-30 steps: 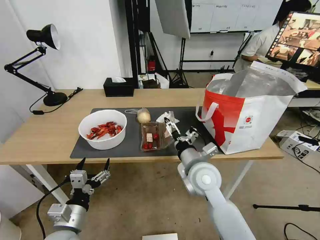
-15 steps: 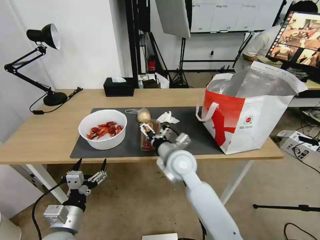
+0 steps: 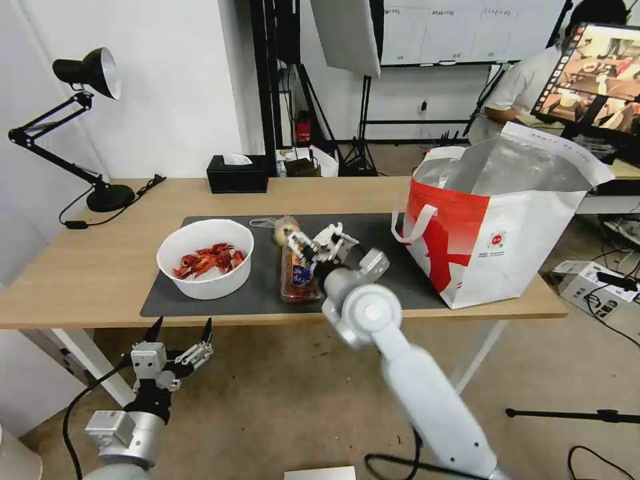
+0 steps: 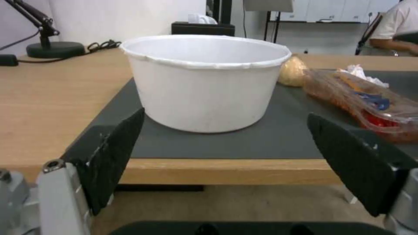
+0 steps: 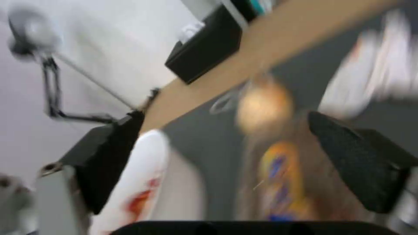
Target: Pick up the trash from the table and place it into the takeout bag.
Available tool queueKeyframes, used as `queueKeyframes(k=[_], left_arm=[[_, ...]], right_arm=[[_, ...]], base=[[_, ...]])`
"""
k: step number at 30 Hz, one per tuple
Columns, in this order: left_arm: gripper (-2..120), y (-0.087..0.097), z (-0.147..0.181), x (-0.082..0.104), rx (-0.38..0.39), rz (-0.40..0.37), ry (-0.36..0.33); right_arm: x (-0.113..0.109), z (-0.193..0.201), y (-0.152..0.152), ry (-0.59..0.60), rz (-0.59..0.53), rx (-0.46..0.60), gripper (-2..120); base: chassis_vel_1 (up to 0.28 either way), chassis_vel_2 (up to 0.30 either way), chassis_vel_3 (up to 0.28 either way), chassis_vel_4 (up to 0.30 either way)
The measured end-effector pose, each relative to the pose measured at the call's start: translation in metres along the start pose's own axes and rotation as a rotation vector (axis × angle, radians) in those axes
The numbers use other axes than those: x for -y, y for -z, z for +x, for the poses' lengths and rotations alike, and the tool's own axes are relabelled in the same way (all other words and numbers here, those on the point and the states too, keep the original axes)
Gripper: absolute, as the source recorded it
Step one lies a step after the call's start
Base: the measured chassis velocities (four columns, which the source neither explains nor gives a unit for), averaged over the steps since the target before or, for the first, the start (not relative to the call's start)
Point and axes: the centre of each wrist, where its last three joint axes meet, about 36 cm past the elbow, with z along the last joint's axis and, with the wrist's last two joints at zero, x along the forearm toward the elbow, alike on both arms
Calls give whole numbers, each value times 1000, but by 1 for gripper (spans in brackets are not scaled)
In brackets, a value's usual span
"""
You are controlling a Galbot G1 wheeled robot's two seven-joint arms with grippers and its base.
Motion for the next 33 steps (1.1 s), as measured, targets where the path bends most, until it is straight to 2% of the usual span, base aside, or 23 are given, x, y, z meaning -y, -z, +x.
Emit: queueKeyframes(k=[1,3,4,5,7,8,13,17,18,21,22,24,33], left_arm=[[100,-1,1,0,-2,3,2],[100,-1,1,-1,-2,4,4],[100,-1,1,-1,-2,4,4],[100,-1,1,-2,-1,2,5],[100,-2,0,-3,-1,2,7],[100,-2,0,-3,-1,2,7],[100,-3,0,-3,0,4,9],[100,-3,0,-4,0,3,11],[100,-3,0,-4,0,3,11],[100,-2,1,-6,1,-1,14],[100,-2,1,-6,1,-1,14],[100,-2,1,-7,2,-1,16],[100,0,-1,-7,11,1,16]], right_arm=[[11,-7,4,31,157,15,86],[28,-17,11,88,371,24,76],[28,-17,11,88,371,24,76],[36,-23,17,133,484,15,71],[46,-32,23,194,586,-21,61],[46,-32,23,194,586,-21,61],[56,-54,23,256,648,-106,41],[62,-69,12,273,642,-160,26],[62,-69,12,273,642,-160,26],[66,-77,2,267,624,-188,10],[66,-77,2,267,624,-188,10],[68,-80,-1,256,617,-195,1],[74,-78,-9,218,596,-210,0]], base=[[0,0,0,0],[0,0,0,0],[0,0,0,0],[0,0,0,0],[0,0,0,0],[0,0,0,0],[0,0,0,0],[0,0,0,0],[0,0,0,0],[0,0,0,0],[0,0,0,0],[0,0,0,0],[0,0,0,0]])
